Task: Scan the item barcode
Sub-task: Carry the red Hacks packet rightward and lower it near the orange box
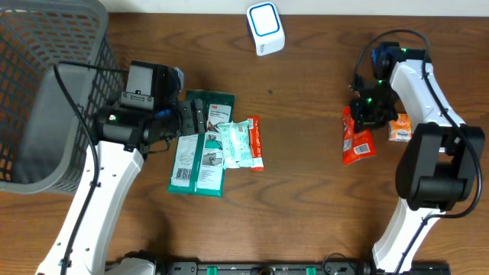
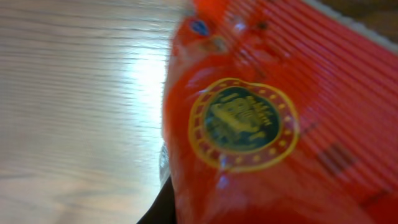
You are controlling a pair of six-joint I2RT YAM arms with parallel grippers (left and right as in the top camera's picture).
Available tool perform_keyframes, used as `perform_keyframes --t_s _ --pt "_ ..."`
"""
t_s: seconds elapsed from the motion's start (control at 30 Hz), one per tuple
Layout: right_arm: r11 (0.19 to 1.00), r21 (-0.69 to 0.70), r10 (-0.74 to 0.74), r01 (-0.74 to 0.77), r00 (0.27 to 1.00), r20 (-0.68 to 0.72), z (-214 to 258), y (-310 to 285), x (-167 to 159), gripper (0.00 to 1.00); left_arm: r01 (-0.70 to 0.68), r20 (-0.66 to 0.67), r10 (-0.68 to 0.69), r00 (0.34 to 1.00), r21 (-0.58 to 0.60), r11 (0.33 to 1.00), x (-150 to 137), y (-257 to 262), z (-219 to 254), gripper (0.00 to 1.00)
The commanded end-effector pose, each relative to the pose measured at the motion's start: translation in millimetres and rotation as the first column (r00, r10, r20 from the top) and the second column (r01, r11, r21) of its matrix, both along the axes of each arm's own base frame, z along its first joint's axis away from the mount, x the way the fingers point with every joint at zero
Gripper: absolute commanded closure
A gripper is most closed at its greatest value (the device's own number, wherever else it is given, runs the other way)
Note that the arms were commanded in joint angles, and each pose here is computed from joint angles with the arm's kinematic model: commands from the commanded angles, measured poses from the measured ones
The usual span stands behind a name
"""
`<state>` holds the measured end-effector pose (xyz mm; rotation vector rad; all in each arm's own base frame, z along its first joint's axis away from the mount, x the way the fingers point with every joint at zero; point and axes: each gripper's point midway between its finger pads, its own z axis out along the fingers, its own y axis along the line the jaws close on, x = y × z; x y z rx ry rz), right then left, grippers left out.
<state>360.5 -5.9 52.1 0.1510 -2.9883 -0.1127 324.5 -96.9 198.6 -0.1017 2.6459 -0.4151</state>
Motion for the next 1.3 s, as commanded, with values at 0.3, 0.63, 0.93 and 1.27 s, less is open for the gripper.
perform_keyframes --t_s 0.3,0.63,0.93,1.27 --pt "0.986 -0.168 0.019 -0.020 1.000 -0.008 -6.0 -36.5 -2.4 0.42 0.005 -0.007 -0.005 1.000 0.005 1.000 0.0 0.8 -2.3 0.16" --pt "0.984 -0.173 -0.028 0.044 0.995 0.093 36.6 -37.3 26.7 0.37 0.005 -0.007 -0.005 1.000 0.005 1.000 0.0 0.8 -2.3 0.16" --pt "0.998 -0.039 -0.050 0.052 0.997 0.055 13.3 -14.2 16.2 0.95 0.005 -0.007 -0.005 1.000 0.005 1.000 0.0 0.8 -2.3 0.16" --pt "0.982 -0.177 -0.052 0.071 0.993 0.110 -45.7 -39.4 13.2 0.89 0.005 -0.007 -0.005 1.000 0.005 1.000 0.0 0.8 -2.3 0.16"
